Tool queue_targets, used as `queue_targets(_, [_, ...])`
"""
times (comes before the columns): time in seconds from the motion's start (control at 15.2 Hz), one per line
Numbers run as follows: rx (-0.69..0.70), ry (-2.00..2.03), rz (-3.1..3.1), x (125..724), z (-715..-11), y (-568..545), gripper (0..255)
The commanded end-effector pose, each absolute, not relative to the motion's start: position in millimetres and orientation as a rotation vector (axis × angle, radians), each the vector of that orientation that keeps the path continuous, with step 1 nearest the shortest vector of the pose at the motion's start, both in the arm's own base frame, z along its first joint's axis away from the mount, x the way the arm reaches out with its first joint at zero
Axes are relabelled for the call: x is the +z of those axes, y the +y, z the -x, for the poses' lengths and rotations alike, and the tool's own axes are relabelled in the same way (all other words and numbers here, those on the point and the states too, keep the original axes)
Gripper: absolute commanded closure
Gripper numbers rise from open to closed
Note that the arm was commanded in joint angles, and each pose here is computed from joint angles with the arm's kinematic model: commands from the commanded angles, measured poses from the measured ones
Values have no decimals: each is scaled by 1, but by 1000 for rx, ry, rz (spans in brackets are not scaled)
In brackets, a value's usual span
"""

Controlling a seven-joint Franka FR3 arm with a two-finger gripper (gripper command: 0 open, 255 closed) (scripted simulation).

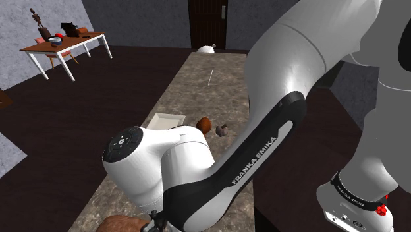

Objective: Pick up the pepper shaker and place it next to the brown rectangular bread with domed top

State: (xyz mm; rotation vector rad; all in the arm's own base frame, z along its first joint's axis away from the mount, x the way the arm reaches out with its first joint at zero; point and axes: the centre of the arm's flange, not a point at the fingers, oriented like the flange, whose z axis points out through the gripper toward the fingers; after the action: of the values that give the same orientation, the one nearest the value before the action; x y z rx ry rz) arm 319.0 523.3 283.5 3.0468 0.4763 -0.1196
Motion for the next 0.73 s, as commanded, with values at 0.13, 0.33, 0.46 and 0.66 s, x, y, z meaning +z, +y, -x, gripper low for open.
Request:
queue_targets(0.13, [-120,477,-3047,327,-321,526,0])
queue_targets(0.33, [-120,477,-3047,327,-321,526,0])
queue_targets(0.46, [-120,477,-3047,327,-321,526,0])
queue_targets(0.66, [-120,477,-3047,327,-321,526,0])
